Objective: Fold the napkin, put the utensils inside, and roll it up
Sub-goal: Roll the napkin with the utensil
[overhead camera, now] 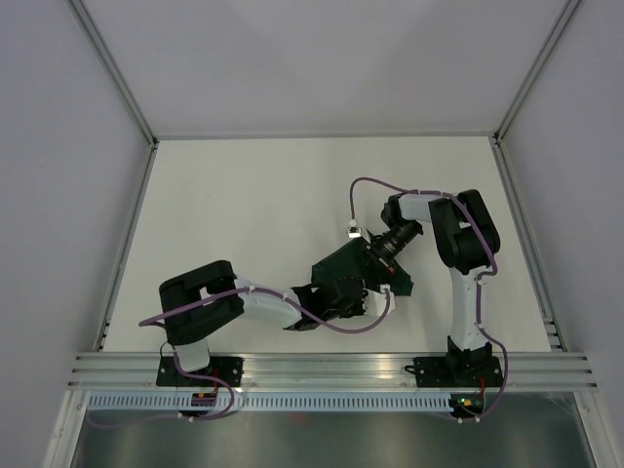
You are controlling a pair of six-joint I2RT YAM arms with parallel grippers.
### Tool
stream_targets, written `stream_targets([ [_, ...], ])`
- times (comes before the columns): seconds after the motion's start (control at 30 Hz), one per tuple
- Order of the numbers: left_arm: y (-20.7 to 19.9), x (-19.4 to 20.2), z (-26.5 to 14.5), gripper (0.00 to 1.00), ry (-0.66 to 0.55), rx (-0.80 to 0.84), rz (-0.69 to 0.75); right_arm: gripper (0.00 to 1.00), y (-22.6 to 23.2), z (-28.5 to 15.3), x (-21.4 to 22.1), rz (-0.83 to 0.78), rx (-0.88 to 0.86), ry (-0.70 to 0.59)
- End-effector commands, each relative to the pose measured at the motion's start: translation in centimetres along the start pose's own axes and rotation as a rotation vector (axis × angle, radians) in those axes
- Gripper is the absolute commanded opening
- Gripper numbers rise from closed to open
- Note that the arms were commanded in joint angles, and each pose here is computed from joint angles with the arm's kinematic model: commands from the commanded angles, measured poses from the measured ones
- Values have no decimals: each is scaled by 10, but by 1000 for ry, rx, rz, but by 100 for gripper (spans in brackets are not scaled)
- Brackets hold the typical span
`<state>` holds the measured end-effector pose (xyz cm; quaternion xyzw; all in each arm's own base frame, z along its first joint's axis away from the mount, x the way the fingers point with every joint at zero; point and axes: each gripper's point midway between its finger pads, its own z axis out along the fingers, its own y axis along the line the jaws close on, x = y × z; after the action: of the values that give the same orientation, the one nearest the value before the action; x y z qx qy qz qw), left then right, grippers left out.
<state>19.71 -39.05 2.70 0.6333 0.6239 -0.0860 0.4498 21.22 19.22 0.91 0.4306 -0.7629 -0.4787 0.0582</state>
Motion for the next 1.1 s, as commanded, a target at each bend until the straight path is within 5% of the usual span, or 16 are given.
stream_targets([
  [0.0,8,3,11,45,20,-31,87,1,-53,4,20,-120,139,128],
  [0.37,28,3,0,52,5,-138,203,1,-54,3,20,-105,124,129],
  [1.07,-2,18,17,53,-15,98,288,0,-61,-2,25,-50,118,164],
])
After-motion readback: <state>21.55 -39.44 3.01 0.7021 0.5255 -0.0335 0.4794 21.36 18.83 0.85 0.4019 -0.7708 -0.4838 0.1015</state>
